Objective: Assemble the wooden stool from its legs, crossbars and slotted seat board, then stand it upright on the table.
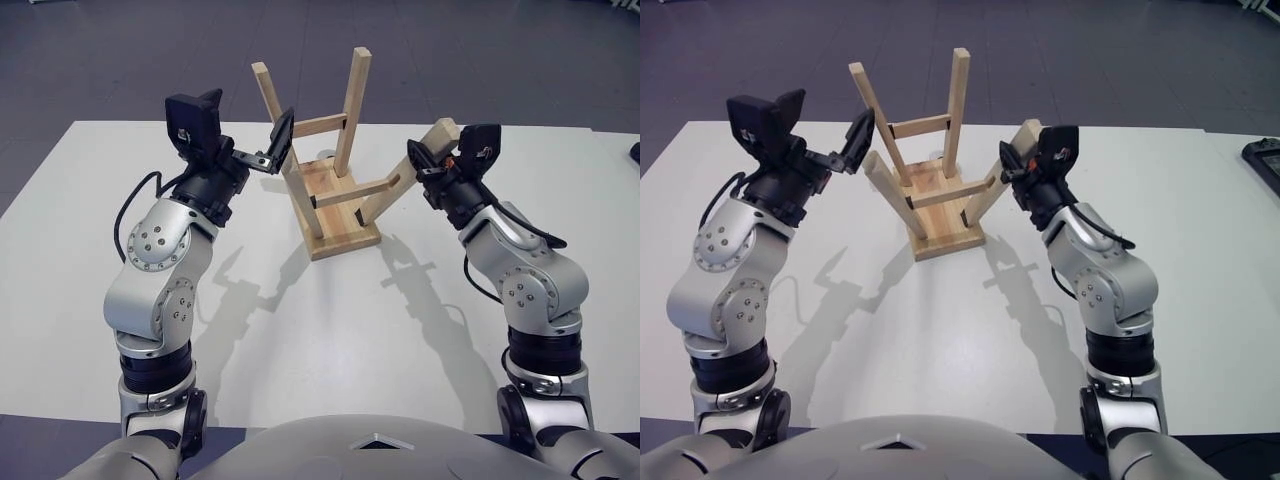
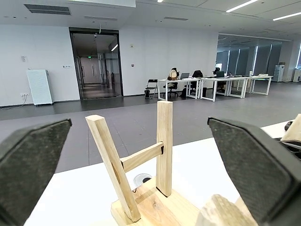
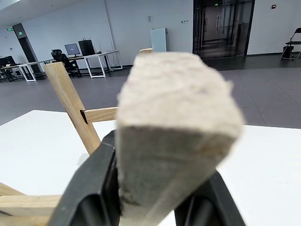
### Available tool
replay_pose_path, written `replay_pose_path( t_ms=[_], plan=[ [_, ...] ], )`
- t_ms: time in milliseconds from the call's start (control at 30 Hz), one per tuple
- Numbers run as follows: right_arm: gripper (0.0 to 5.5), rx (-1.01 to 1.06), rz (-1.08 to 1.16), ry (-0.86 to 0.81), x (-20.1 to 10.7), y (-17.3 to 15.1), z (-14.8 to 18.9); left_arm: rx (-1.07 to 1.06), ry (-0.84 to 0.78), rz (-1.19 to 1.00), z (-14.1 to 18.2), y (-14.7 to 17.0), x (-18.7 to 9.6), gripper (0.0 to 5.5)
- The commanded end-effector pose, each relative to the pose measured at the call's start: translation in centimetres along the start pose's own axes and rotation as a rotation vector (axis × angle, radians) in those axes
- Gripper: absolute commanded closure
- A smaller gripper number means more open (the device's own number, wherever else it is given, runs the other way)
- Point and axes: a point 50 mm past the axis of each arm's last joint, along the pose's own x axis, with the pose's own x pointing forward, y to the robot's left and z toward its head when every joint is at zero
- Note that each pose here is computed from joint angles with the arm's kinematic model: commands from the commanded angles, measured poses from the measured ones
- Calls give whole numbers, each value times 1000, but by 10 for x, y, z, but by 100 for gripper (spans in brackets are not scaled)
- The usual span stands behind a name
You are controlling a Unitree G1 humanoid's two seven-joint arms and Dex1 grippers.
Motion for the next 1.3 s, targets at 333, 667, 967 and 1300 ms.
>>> replay_pose_path(
  t_ms=[333, 667, 967, 1300],
  plan=[
    [433, -59, -40, 581, -4, 6, -114, 9, 41, -65, -7, 2, 4, 10],
    [433, -75, 3, 602, 8, 18, -117, 7, 33, -62, -7, 1, 5, 10],
    [433, -100, 45, 674, 15, 26, -130, -1, 26, -67, -7, -2, 8, 10],
    [431, -187, 262, 726, -14, 32, -134, -8, 29, -16, -10, 1, 6, 10]
  ],
)
